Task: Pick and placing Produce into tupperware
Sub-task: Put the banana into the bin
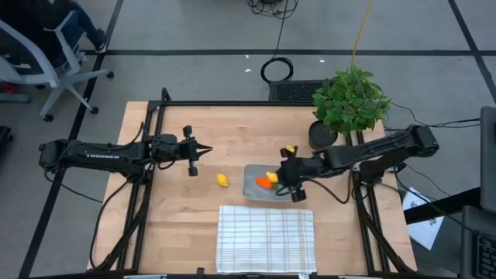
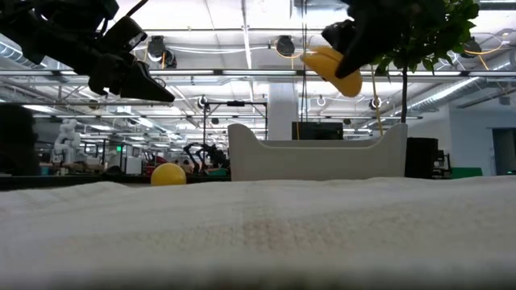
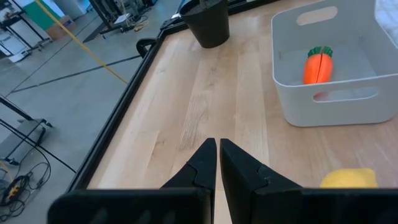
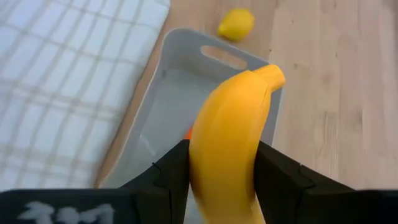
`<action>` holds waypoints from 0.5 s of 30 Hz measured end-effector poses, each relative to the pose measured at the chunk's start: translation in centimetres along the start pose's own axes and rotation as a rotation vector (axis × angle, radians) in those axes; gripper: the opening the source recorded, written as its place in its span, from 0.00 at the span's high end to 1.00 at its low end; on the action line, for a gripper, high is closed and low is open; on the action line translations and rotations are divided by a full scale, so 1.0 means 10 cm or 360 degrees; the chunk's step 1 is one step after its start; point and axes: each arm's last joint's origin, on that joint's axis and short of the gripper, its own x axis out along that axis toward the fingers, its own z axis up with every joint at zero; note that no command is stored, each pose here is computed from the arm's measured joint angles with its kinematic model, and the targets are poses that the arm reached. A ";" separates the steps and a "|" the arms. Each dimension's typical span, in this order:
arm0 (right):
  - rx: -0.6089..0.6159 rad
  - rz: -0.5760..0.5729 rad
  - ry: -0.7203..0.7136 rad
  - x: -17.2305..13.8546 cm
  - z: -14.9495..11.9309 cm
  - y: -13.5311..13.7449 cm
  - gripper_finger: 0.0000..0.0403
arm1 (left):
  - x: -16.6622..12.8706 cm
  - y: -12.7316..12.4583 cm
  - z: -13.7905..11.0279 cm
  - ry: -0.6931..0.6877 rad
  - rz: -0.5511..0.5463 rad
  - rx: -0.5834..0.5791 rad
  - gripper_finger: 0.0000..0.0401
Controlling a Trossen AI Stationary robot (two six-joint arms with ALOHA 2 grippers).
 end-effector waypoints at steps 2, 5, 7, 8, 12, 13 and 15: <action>-0.0023 -0.0003 0.0007 0.03 -0.08 0.01 0.66 | 0.00 0.00 0.00 -0.0001 0.0000 0.0000 0.94; -0.0020 -0.0003 0.0003 0.10 -0.14 0.01 0.65 | 0.00 0.00 0.00 -0.0003 0.0001 -0.0001 0.94; -0.0016 0.0033 -0.0005 0.13 -0.14 0.02 0.65 | 0.00 0.00 0.00 -0.0002 0.0001 -0.0002 0.94; -0.0014 0.0039 -0.0007 0.15 -0.13 0.03 0.65 | 0.00 0.00 0.00 -0.0003 0.0002 -0.0002 0.94; -0.0022 0.0084 0.0028 0.26 -0.14 0.06 0.65 | 0.00 0.00 0.00 -0.0004 0.0002 -0.0016 0.94; -0.0025 0.0092 0.0045 0.31 -0.14 0.07 0.65 | 0.00 0.00 0.00 -0.0004 0.0002 -0.0022 0.94; -0.0028 0.0118 0.0059 0.41 -0.14 0.09 0.65 | 0.00 0.00 0.00 -0.0002 0.0001 -0.0038 0.94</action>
